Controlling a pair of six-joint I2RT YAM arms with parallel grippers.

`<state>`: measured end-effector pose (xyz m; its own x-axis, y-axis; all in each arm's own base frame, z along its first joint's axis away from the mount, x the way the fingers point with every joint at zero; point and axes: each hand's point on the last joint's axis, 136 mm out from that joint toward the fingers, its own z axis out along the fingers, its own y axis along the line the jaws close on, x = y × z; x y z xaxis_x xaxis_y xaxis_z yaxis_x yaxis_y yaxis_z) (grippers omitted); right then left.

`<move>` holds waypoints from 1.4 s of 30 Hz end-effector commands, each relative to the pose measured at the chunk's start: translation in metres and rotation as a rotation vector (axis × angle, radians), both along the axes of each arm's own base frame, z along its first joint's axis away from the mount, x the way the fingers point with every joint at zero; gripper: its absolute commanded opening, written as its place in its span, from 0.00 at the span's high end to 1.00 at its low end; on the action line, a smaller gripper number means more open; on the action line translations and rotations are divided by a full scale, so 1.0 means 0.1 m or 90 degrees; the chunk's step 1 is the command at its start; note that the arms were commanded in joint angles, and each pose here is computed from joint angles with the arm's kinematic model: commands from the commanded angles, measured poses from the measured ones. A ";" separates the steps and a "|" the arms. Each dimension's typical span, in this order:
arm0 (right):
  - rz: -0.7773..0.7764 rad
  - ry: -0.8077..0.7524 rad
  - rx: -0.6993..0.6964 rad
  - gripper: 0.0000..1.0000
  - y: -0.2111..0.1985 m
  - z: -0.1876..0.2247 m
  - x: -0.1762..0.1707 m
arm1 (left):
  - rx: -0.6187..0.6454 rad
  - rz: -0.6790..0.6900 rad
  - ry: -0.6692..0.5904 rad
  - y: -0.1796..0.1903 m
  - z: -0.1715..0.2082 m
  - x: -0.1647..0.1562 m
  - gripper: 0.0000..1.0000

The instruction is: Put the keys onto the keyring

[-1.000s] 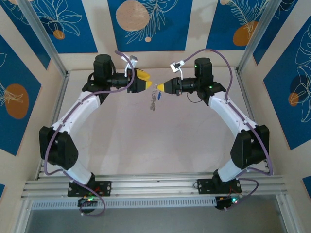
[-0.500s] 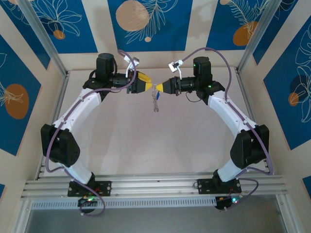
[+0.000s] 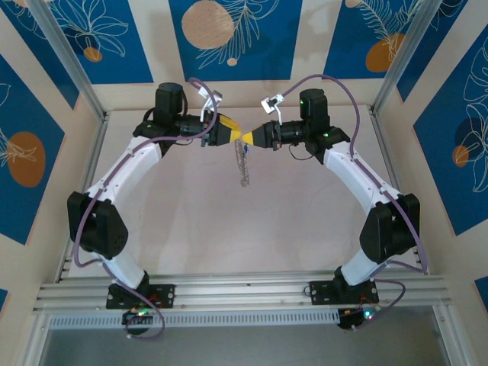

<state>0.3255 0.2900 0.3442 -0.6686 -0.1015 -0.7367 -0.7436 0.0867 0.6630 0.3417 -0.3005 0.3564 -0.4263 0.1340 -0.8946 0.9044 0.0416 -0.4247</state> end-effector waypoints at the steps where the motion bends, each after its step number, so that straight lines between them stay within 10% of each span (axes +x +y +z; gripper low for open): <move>1: 0.014 -0.029 0.010 1.00 0.02 0.14 -0.03 | -0.008 -0.037 -0.013 -0.04 0.07 -0.10 0.65; 28: -0.007 -0.027 0.013 1.00 -0.08 0.14 0.01 | -0.028 -0.085 -0.029 -0.11 0.14 -0.28 1.00; 34: -0.034 -0.036 0.038 0.72 -0.37 0.25 -0.04 | -0.056 -0.035 -0.055 -0.12 0.24 -0.19 1.00; 42: -0.129 -0.054 0.038 0.59 -0.59 0.23 -0.12 | -0.107 0.012 -0.055 -0.10 0.39 -0.13 1.00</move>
<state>0.3161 0.2340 0.3648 -0.6228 0.0344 -0.7816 -0.7665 0.1732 0.6184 0.3372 -0.3137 0.3555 -0.4313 0.0572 -0.9004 0.9020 0.0047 -0.4318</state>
